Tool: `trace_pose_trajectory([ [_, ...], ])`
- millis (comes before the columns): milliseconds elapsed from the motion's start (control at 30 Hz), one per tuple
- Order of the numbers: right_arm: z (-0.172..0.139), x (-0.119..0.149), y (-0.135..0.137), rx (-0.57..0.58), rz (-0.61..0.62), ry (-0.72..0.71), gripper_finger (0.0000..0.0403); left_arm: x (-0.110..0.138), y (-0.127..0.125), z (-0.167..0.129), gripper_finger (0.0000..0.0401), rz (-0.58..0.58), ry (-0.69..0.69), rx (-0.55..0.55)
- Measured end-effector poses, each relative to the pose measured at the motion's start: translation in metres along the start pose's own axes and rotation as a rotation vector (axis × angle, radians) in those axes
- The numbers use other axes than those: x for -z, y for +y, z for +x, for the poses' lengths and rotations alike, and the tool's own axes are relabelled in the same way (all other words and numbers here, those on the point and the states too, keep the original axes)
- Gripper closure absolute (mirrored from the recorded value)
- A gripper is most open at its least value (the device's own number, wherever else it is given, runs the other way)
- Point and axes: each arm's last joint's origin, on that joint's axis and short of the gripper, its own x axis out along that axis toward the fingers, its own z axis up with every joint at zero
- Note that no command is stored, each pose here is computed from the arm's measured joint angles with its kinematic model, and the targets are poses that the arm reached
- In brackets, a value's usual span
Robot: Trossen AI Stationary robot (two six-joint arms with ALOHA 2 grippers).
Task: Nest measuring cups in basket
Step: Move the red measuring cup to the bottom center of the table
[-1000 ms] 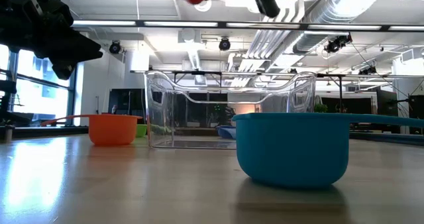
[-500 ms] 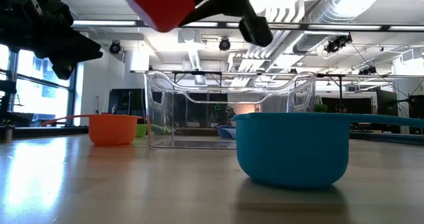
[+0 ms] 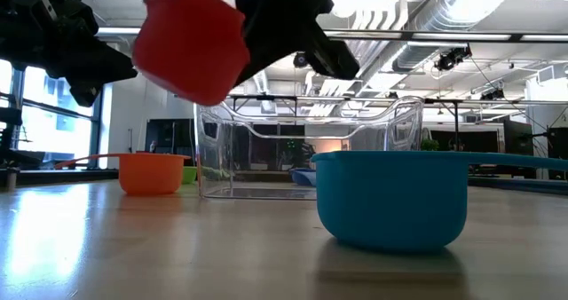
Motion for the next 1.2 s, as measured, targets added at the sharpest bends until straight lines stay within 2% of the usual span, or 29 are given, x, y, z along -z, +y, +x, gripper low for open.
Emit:
trace_pose_trajectory([
  [233, 0.013, 0.002, -0.003, 0.015, -0.022, 0.061, 0.0402, 0.000, 0.000, 0.000, 0.0327, 0.000, 0.000, 0.000],
  [533, 0.023, 0.003, -0.016, 0.119, -0.033, 0.091, 0.0402, 0.000, 0.000, 0.000, 0.0327, -0.001, 0.000, 0.000],
  [833, 0.044, 0.010, -0.020, 0.116, -0.016, 0.128, 0.0402, -0.001, -0.001, 0.000, 0.0327, -0.055, -0.011, 0.013],
  [1200, 0.044, 0.012, -0.019, 0.111, 0.000, 0.150, 0.0402, -0.001, -0.001, 0.000, 0.0327, -0.084, -0.009, 0.013],
])
